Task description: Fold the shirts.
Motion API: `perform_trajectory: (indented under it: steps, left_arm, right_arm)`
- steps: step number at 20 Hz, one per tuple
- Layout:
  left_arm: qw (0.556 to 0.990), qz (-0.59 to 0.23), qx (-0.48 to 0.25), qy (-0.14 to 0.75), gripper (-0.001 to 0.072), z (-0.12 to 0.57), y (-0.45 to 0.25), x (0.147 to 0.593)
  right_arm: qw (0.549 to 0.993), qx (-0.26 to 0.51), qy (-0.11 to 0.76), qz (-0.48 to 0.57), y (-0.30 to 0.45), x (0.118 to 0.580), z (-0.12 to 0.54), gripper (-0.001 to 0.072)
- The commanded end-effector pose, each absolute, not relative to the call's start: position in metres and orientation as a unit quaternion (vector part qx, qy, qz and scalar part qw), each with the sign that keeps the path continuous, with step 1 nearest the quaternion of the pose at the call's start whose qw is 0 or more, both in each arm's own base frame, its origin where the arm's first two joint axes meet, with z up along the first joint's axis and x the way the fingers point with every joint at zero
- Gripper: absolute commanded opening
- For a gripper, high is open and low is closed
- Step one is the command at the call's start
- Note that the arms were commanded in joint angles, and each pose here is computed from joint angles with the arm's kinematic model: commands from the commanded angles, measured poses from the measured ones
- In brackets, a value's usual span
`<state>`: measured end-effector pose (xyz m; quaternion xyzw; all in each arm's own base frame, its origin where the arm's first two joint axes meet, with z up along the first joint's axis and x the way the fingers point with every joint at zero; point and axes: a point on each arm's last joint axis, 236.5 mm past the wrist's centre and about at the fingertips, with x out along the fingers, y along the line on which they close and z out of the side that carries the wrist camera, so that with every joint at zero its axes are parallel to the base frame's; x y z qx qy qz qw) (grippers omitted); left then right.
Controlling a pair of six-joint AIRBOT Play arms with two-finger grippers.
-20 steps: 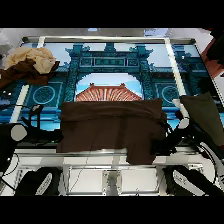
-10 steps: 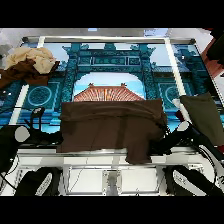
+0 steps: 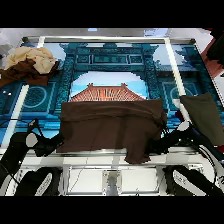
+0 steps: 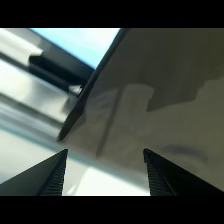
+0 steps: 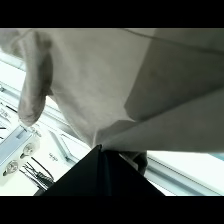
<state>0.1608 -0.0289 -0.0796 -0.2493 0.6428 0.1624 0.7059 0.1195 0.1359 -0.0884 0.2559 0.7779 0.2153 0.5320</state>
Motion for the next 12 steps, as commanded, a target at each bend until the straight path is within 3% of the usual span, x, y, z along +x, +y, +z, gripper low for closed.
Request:
perform_trajectory:
  steps: [1,12]
  left_arm:
    - [0.699,0.186,-0.296,0.623,0.0561,-0.084,-0.033,0.171]
    - [0.638,0.207,-0.293,0.682,0.0535,-0.115,-0.040,0.149]
  right_arm:
    - [0.535,0.254,0.773,0.227,0.138,0.120,-0.087,0.0022]
    - [0.543,0.267,0.762,0.231,0.143,0.128,-0.085,0.0022]
